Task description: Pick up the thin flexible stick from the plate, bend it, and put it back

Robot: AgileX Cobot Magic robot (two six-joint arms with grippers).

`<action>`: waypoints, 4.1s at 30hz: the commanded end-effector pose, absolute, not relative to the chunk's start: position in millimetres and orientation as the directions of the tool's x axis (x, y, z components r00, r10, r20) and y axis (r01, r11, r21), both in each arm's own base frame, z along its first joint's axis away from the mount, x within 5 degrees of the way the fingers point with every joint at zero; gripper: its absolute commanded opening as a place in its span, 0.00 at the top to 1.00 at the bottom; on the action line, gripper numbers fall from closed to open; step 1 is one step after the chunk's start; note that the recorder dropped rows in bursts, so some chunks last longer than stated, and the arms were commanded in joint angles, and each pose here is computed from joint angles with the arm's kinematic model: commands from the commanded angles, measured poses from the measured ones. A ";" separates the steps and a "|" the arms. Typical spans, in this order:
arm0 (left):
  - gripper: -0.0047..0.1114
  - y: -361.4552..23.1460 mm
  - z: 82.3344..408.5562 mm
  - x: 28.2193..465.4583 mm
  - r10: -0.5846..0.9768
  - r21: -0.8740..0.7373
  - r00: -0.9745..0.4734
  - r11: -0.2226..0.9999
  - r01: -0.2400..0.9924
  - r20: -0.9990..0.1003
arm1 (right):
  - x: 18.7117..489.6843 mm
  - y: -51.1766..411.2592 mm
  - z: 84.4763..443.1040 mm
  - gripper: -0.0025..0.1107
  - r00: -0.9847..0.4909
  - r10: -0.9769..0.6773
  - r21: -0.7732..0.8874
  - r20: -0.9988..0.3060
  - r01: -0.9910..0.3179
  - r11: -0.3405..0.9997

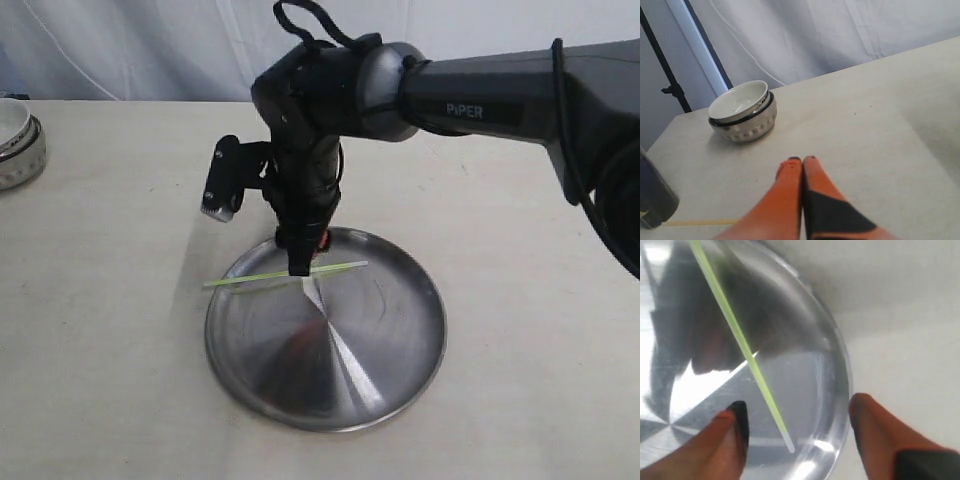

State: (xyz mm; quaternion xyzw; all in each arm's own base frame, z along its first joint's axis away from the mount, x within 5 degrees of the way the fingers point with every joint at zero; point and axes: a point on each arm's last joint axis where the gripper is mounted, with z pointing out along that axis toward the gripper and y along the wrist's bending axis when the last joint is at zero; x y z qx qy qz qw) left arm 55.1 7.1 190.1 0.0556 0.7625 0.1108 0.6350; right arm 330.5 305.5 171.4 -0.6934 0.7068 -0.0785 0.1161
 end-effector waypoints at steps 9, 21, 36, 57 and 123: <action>0.96 6.6 190.7 55.0 0.227 0.239 -0.176 0.970 -0.051 -0.958 | 338.6 295.3 198.1 0.68 -0.031 -0.987 -0.050 -0.160 -0.998 0.039; 0.96 6.6 190.7 55.0 0.227 0.239 -0.176 0.970 -0.051 -0.958 | 350.0 284.6 180.8 0.68 -0.002 -0.997 -0.073 -0.081 -0.997 0.008; 0.96 6.6 190.7 55.0 0.227 0.239 -0.176 0.970 -0.051 -0.958 | 356.9 282.5 149.0 0.53 0.012 -1.000 -0.063 0.000 -0.998 -0.012; 0.96 6.6 190.7 55.0 0.227 0.239 -0.176 0.970 -0.051 -0.958 | 359.7 283.2 116.6 0.53 0.020 -0.999 -0.039 0.034 -0.999 -0.021; 0.96 4.1 240.9 70.0 -0.922 -0.924 0.063 0.382 0.006 -0.381 | 334.9 278.2 223.0 0.98 0.010 -0.986 -0.024 -0.169 -1.000 -0.006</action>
